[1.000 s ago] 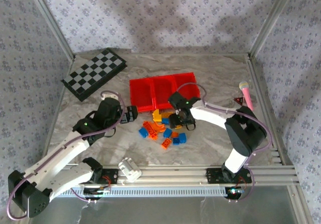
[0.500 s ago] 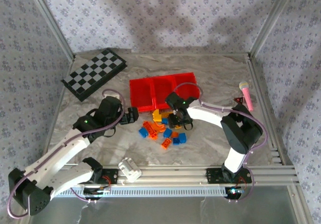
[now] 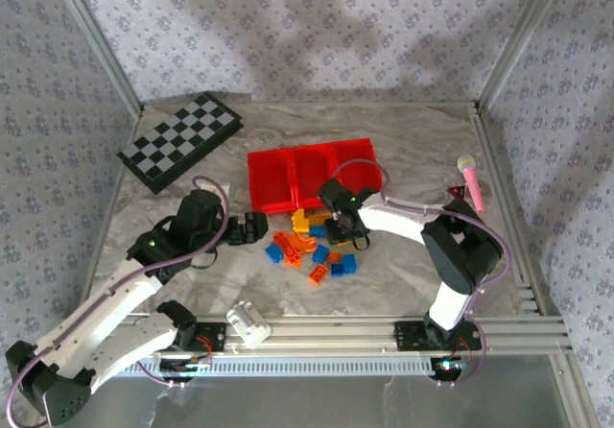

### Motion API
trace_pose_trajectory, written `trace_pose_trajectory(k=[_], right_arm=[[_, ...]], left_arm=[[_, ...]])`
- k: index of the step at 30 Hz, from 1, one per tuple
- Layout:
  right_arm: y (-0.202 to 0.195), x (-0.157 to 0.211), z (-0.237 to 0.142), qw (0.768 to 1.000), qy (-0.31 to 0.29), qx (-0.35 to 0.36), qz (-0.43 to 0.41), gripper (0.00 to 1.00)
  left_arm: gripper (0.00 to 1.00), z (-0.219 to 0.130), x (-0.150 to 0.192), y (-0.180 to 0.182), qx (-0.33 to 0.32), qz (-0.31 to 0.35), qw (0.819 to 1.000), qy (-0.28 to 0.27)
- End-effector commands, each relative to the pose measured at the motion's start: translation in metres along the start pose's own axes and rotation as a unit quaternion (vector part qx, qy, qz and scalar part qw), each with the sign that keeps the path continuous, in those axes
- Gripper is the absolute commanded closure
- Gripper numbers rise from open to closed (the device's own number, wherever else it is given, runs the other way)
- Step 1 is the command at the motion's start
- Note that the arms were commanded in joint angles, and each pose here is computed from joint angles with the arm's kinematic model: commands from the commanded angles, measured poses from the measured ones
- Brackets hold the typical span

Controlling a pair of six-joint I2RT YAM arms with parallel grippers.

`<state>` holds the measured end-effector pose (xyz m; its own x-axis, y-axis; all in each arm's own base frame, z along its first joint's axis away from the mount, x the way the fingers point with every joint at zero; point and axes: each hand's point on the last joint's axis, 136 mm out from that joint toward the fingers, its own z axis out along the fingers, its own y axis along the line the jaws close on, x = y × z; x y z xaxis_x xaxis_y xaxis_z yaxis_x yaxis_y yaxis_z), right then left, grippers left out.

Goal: Sort the legos into containers by color
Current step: Pick up the lego from the center of the table, then place the lego in the container.

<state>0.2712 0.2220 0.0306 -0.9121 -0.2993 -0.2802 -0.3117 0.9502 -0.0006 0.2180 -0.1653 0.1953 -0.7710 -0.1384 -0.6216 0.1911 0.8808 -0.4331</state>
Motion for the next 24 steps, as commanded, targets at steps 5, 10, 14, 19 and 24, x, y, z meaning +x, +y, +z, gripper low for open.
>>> trace_pose_trajectory(k=[5,10,14,19,24], right_arm=[[-0.017,-0.006,-0.023,1.000,-0.017,0.002,0.001,0.67],[-0.023,-0.027,-0.058,0.998,-0.057,-0.016,0.011,0.69],[-0.037,-0.055,-0.091,0.994,-0.099,-0.030,0.023,0.68],[-0.070,-0.093,-0.113,0.988,-0.134,-0.049,0.063,0.69],[-0.091,-0.130,-0.117,0.985,-0.144,-0.060,0.071,0.69]], left_arm=[[0.00,-0.001,0.004,0.005,-0.021,-0.007,1.000,0.001],[0.00,0.001,0.009,0.003,-0.012,0.009,1.000,0.013],[0.00,0.008,0.020,0.005,-0.063,0.069,0.994,0.051],[0.00,0.019,0.020,-0.009,-0.080,0.107,0.989,0.065],[0.00,0.022,0.022,-0.046,-0.021,0.123,0.991,0.048]])
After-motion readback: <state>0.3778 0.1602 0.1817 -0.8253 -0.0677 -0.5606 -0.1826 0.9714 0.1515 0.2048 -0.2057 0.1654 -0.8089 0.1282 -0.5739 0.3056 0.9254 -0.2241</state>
